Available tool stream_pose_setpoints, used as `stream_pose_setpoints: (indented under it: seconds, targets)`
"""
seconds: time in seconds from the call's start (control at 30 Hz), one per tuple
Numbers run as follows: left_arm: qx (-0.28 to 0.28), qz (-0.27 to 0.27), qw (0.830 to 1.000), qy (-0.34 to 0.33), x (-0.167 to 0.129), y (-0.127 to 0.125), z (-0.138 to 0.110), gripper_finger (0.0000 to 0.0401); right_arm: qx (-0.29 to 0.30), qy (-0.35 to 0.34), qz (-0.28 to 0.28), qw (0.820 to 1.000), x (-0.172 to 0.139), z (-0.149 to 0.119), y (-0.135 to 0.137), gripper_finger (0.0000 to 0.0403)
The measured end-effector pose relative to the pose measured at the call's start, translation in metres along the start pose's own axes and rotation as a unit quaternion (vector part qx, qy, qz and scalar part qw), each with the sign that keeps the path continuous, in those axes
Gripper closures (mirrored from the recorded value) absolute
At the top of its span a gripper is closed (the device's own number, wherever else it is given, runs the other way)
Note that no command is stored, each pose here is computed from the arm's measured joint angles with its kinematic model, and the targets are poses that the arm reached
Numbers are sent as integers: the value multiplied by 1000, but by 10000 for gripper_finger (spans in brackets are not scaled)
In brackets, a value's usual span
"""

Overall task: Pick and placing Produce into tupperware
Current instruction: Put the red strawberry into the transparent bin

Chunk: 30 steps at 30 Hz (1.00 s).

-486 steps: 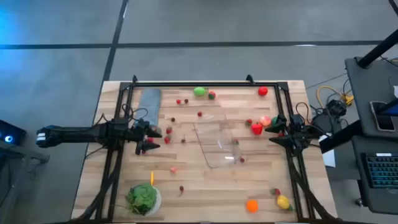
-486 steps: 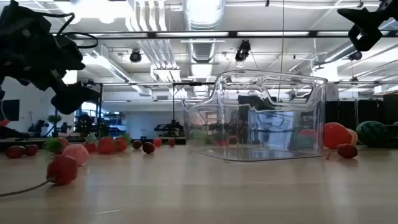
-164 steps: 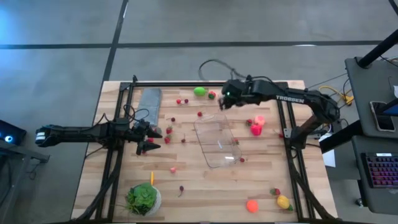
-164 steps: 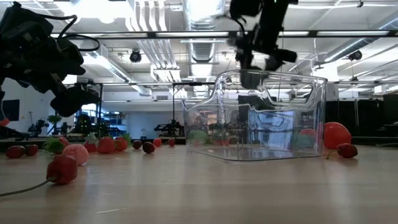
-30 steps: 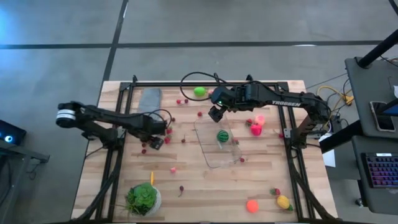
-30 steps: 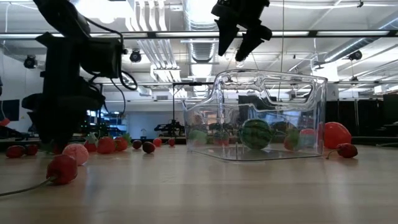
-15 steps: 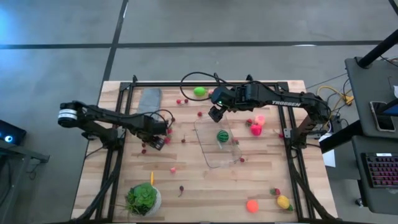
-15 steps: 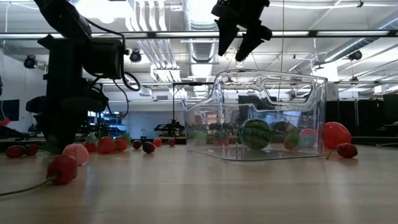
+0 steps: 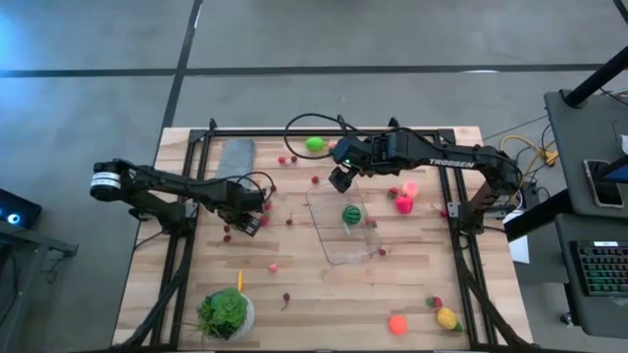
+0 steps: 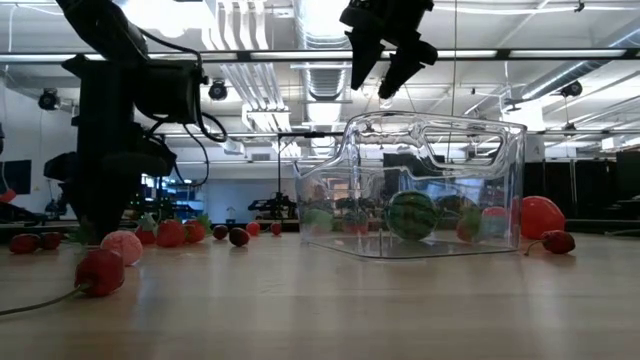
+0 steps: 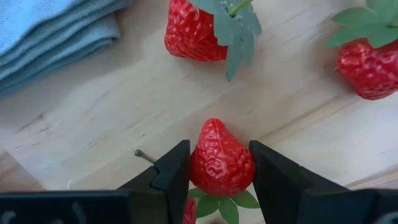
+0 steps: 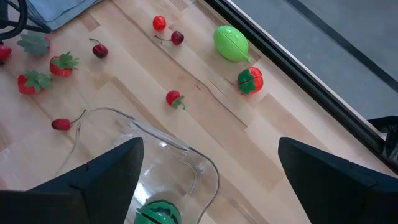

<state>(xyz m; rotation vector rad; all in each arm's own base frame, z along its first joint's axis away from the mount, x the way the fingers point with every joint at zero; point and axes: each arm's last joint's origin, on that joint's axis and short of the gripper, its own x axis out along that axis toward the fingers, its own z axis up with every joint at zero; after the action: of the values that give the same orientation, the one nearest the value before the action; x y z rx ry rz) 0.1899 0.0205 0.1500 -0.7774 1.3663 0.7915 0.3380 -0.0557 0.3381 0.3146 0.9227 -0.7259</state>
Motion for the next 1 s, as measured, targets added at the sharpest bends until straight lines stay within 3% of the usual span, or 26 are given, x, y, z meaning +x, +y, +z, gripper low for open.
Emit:
stream_pose_setpoints:
  seconds: [0.23, 0.4, 0.5, 0.63, 0.73, 0.8, 1.0]
  targets:
    - [4, -50, 998, -30, -27, -13, 10, 267, 5, -12, -6, 1000, -5, 1, -3, 38]
    - [63, -105, 980, -159, -71, -30, 29, 267, 13, -37, -18, 999, -14, 7, -5, 38]
    - [97, -162, 950, -248, -94, -42, 42, 267, 23, -55, -28, 998, -20, 13, -8, 38]
    - [174, -249, 887, -348, -111, -62, 58, 267, 92, -89, -74, 989, -31, 18, -17, 38]
    - [207, -314, 846, -379, -114, -78, 66, 267, 144, -126, -113, 975, -46, 18, -29, 38]
    - [212, -323, 842, -377, -109, -86, 72, 267, 159, -142, -119, 970, -59, 17, -37, 38]
    - [231, -312, 864, -322, -77, -110, 90, 267, 174, -151, -114, 967, -91, 7, -56, 38]
